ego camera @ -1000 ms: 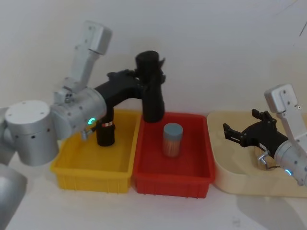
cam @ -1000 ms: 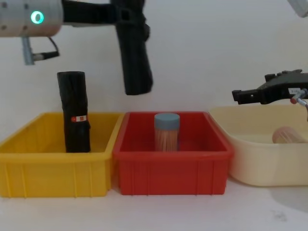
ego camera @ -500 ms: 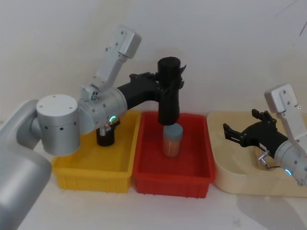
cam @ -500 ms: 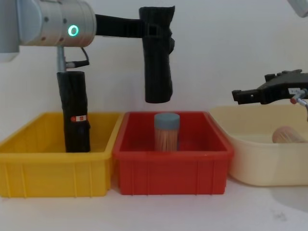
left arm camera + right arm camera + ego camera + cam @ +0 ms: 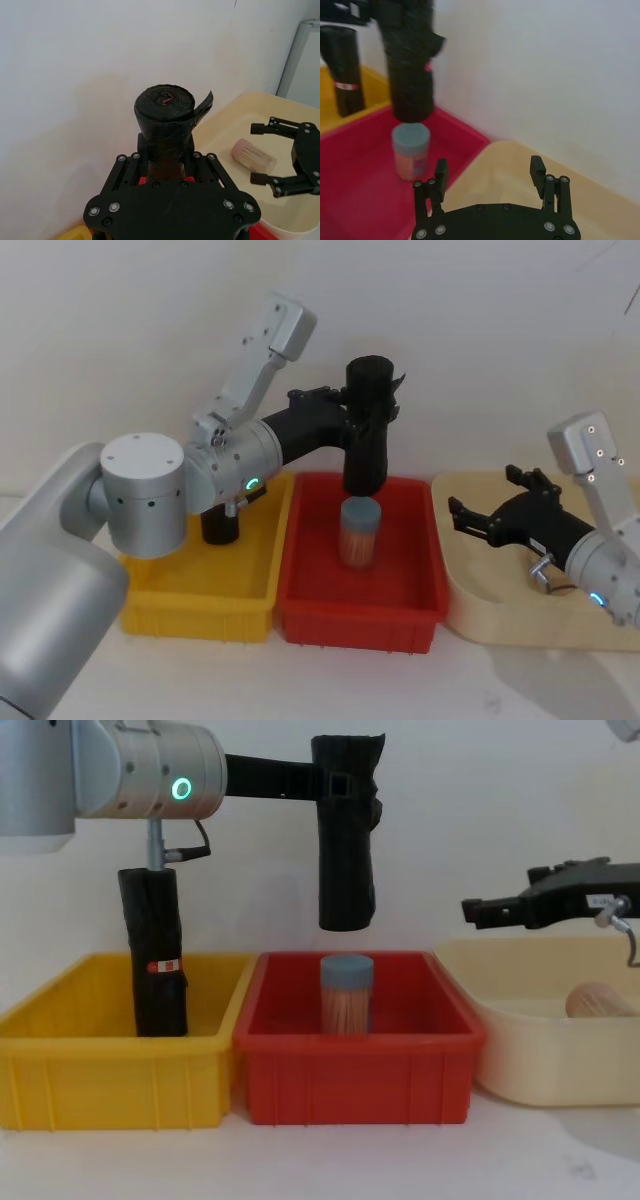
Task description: Pick up the garbage bag with the one hand and transfer it to the other hand.
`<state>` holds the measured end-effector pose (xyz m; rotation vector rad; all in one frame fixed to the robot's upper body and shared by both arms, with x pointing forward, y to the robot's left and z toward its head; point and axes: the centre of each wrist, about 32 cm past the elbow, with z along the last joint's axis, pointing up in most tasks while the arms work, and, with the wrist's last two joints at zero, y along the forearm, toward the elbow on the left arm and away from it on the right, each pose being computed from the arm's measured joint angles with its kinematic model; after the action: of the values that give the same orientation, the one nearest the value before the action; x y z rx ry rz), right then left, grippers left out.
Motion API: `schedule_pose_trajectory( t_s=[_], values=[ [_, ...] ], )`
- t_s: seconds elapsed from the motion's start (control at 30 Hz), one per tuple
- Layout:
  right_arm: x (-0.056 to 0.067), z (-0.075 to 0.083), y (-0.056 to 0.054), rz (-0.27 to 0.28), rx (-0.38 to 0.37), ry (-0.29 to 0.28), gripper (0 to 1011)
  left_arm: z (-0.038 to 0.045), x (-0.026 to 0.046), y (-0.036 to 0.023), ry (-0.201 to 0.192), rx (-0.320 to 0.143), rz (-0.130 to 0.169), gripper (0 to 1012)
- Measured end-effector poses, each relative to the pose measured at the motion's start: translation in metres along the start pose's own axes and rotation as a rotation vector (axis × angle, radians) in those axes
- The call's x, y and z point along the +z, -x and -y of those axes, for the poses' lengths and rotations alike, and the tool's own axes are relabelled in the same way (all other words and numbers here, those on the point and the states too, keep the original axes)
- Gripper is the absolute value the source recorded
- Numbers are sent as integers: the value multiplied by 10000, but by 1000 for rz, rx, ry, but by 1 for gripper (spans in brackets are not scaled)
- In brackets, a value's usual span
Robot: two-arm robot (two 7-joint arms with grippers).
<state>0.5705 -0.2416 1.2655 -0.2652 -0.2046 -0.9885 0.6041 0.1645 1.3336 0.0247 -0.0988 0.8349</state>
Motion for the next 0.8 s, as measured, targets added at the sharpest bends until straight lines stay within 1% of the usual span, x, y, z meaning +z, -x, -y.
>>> schedule_pose_trajectory(
  t_s=[0.23, 0.37, 0.47, 0.57, 0.8],
  values=[
    [63, -37, 26, -10, 81, -43, 1000, 32, -1, 5, 2, -4, 7, 375],
    [96, -109, 59, -16, 129, -64, 1000, 43, -3, 6, 2, -6, 9, 375],
    [131, -211, 103, -21, 167, -82, 1000, 50, -3, 6, 3, -7, 10, 375],
    [148, -290, 128, -24, 184, -91, 1000, 54, -3, 7, 3, -7, 11, 375],
    [179, -484, 169, -34, 197, -98, 1000, 62, -4, 8, 4, -8, 13, 375]
  ],
)
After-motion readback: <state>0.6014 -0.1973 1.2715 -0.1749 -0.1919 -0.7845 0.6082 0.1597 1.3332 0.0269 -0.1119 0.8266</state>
